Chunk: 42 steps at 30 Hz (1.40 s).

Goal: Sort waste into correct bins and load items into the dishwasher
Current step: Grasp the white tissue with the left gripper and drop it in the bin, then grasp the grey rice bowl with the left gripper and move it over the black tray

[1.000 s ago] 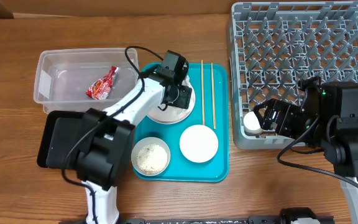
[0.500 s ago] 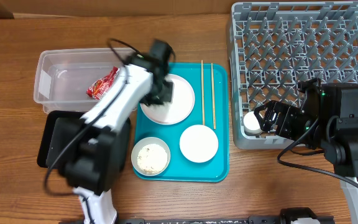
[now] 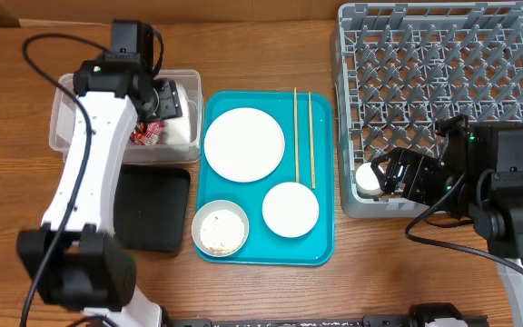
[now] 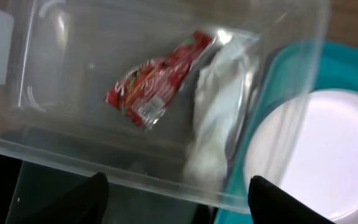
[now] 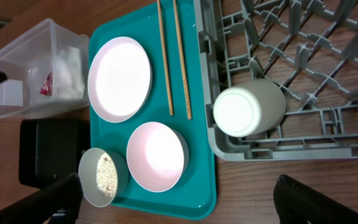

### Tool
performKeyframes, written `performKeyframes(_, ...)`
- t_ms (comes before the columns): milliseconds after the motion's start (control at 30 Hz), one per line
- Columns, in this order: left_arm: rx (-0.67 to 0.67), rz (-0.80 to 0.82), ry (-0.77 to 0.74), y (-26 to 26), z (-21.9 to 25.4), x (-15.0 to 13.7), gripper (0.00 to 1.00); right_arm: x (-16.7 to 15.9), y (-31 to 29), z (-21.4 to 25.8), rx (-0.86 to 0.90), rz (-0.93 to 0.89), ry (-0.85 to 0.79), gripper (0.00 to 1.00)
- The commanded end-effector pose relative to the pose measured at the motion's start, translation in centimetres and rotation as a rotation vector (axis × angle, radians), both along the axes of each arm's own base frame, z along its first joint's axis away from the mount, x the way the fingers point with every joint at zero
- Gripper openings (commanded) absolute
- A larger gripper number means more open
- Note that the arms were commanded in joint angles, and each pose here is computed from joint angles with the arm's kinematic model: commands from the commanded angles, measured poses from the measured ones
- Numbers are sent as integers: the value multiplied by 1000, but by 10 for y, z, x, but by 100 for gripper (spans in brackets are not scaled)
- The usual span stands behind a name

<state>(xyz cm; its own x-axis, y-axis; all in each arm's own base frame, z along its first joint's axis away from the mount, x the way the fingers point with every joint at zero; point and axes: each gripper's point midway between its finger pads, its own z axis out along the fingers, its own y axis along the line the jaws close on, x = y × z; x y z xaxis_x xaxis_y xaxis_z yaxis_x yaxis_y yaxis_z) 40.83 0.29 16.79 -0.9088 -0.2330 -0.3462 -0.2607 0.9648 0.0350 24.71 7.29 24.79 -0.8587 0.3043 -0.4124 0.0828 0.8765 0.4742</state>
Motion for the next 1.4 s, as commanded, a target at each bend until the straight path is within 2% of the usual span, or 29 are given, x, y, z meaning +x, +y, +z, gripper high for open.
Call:
performKeyframes(0, -33, -50, -2, -12, 12, -9, 69, 1, -1, 10, -10, 3, -35, 100)
performKeyframes(167, -113, -190, 14, -68, 37, -44, 61, 2, -1, 11, -9, 3, -37, 100)
performKeyframes(300, -115, -291, 132, -121, 29, -89, 59, 2, -1, 11, -9, 2, -39, 100)
performKeyframes(433, -91, -346, 259, -164, -5, -137, 59, 2, -1, 11, -9, 2, -40, 100)
performKeyframes(633, -56, -318, 325, -195, -69, -183, 54, 4, -1, 12, -8, 2, -47, 100)
performKeyframes(700, -32, -310, 323, -196, -84, -192, 50, 4, -1, 12, -8, 2, -47, 100)
performKeyframes(833, 28, -302, 328, -189, -109, -206, 50, 4, -1, 12, -8, 2, -47, 100)
performKeyframes(1000, 109, -287, 271, -172, -127, -200, 47, 4, -1, 12, -8, 2, -47, 100)
performKeyframes(1133, 60, -310, 276, -177, -146, -205, 35, 4, -1, 12, -8, 2, -46, 100)
performKeyframes(1167, 40, -320, 291, -180, -150, -209, 27, 3, -1, 12, -9, 2, -46, 100)
performKeyframes(1200, 28, -324, 306, -180, -151, -213, 12, 4, -1, 12, -8, 2, -46, 100)
performKeyframes(1233, 32, -324, 309, -179, -151, -213, 6, 3, -1, 12, -9, 2, -46, 100)
performKeyframes(1367, 52, -306, 309, -172, -134, -210, 4, 4, -3, 12, -19, -5, -47, 100)
